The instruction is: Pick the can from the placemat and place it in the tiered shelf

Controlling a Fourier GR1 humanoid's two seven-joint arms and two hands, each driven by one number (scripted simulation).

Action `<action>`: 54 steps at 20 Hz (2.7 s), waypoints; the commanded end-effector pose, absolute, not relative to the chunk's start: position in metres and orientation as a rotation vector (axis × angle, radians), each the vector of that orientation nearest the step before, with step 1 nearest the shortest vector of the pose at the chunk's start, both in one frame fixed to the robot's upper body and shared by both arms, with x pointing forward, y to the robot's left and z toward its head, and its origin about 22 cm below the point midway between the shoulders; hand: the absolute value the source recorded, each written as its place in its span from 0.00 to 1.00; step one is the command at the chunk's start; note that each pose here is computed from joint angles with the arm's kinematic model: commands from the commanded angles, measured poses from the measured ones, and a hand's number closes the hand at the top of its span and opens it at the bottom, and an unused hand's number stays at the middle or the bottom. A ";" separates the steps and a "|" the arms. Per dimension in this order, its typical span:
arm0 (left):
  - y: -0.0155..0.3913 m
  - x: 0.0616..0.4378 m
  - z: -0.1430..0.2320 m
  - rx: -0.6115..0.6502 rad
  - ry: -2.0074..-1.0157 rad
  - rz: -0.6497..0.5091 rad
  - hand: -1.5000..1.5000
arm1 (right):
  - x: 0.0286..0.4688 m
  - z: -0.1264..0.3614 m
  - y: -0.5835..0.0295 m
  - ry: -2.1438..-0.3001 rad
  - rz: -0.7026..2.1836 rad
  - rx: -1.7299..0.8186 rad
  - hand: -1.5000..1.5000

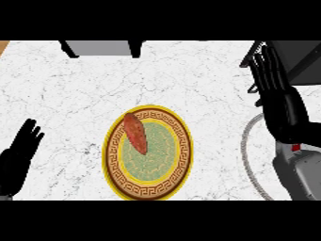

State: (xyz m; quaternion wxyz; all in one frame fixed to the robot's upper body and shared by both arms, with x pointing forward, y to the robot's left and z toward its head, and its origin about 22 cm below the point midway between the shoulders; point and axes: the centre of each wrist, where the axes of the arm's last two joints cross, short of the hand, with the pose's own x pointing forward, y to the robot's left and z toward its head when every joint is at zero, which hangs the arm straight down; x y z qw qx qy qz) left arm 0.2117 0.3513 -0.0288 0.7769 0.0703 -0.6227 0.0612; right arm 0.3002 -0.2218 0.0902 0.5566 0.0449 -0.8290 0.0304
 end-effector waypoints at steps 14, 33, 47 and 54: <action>0.243 0.272 0.012 0.129 -1.600 -0.223 0.50 | 0.258 0.029 -0.439 -1.657 -0.107 -0.578 0.00; 0.230 0.284 0.017 0.101 -1.572 -0.253 0.50 | 0.254 0.116 -0.492 -1.547 0.500 -0.341 0.00; 0.224 0.294 0.021 0.144 -1.583 -0.243 0.50 | 0.235 0.175 -0.418 -1.202 1.019 -0.524 0.00; 0.232 0.272 0.014 0.118 -1.562 -0.275 0.50 | 0.218 0.175 -0.396 -1.204 0.977 -0.555 0.00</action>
